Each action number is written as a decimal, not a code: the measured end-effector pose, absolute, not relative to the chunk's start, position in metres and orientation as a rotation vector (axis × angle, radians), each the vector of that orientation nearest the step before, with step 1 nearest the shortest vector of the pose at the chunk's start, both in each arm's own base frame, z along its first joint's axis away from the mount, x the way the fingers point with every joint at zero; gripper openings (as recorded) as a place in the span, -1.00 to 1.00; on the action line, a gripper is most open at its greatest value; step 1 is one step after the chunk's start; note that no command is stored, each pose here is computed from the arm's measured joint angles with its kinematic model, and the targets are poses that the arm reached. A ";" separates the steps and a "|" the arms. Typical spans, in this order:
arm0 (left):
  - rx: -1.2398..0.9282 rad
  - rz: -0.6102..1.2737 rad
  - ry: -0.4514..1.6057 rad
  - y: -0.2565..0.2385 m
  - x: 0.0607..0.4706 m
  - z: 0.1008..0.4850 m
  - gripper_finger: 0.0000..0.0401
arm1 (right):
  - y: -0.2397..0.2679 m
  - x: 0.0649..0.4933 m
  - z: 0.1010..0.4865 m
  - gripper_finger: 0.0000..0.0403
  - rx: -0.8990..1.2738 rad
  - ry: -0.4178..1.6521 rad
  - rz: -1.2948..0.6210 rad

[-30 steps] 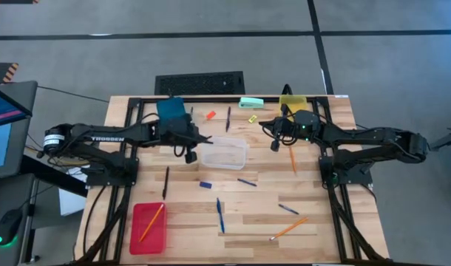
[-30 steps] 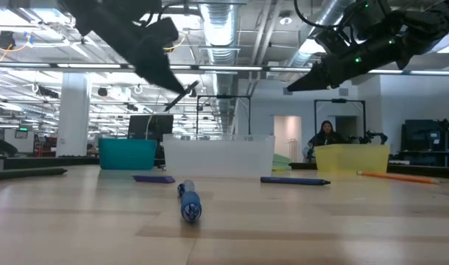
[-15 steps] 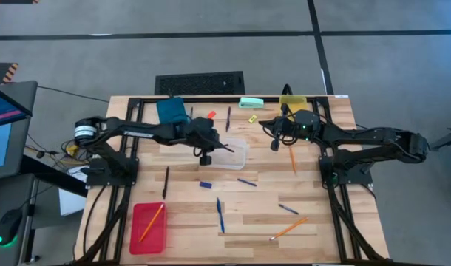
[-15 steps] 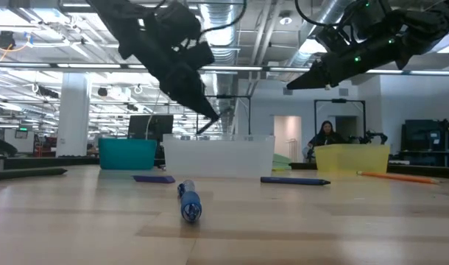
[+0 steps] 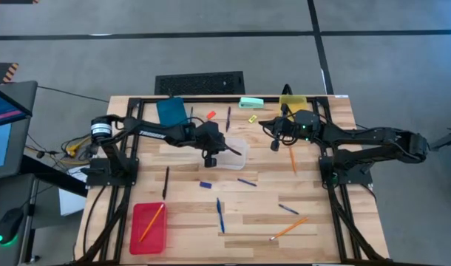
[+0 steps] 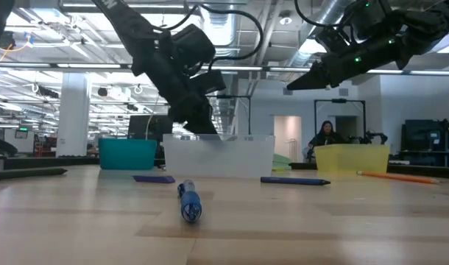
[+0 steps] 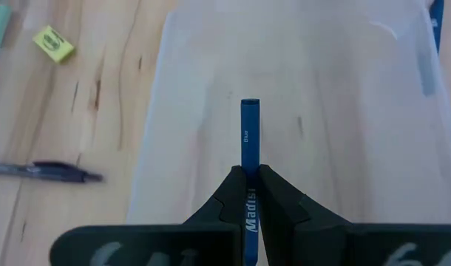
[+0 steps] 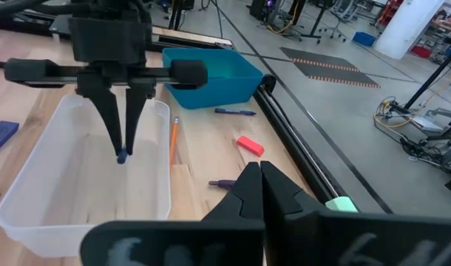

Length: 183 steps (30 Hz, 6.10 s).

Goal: Sort crayons/erasers/pens/pencils in bins
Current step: Put the bottom left blue crayon into the transparent bin, then put the yellow eraser into the blue bin

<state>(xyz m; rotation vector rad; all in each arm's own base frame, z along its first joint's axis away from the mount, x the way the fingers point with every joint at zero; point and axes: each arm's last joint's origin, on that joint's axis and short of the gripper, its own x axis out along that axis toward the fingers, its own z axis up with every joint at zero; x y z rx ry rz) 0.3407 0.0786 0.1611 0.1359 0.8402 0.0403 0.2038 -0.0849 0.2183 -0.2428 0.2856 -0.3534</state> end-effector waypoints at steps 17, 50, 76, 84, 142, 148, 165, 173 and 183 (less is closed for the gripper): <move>0.132 0.057 0.869 0.079 0.339 0.159 -0.98 | -0.085 0.204 0.218 -0.99 -0.245 0.286 -0.353; 0.109 0.114 0.862 0.079 0.338 0.163 -0.73 | -0.085 0.204 0.218 -0.99 -0.245 0.286 -0.354; 0.186 0.185 0.518 0.052 0.290 0.200 -1.00 | -0.081 0.206 0.219 -0.99 -0.243 0.283 -0.358; 0.167 0.201 0.348 0.052 0.277 0.185 -1.00 | -0.089 0.214 0.226 -0.99 -0.179 0.375 -0.458; 0.091 0.173 0.192 0.060 0.241 0.158 -1.00 | -0.237 0.322 0.153 0.28 -0.444 1.367 -0.029; 0.091 0.171 0.192 0.060 0.241 0.158 -1.00 | -0.239 0.319 0.153 0.28 -0.385 1.354 -0.016; 0.076 0.141 0.188 0.059 0.241 0.158 -1.00 | -0.253 0.307 0.153 0.14 -0.268 1.291 -0.011; 0.076 0.141 0.188 0.059 0.241 0.158 -1.00 | -0.257 0.310 0.148 0.05 -0.264 1.268 -0.014; 0.072 0.115 0.191 0.059 0.241 0.158 -1.00 | -0.256 0.314 0.133 0.04 -0.160 1.377 0.022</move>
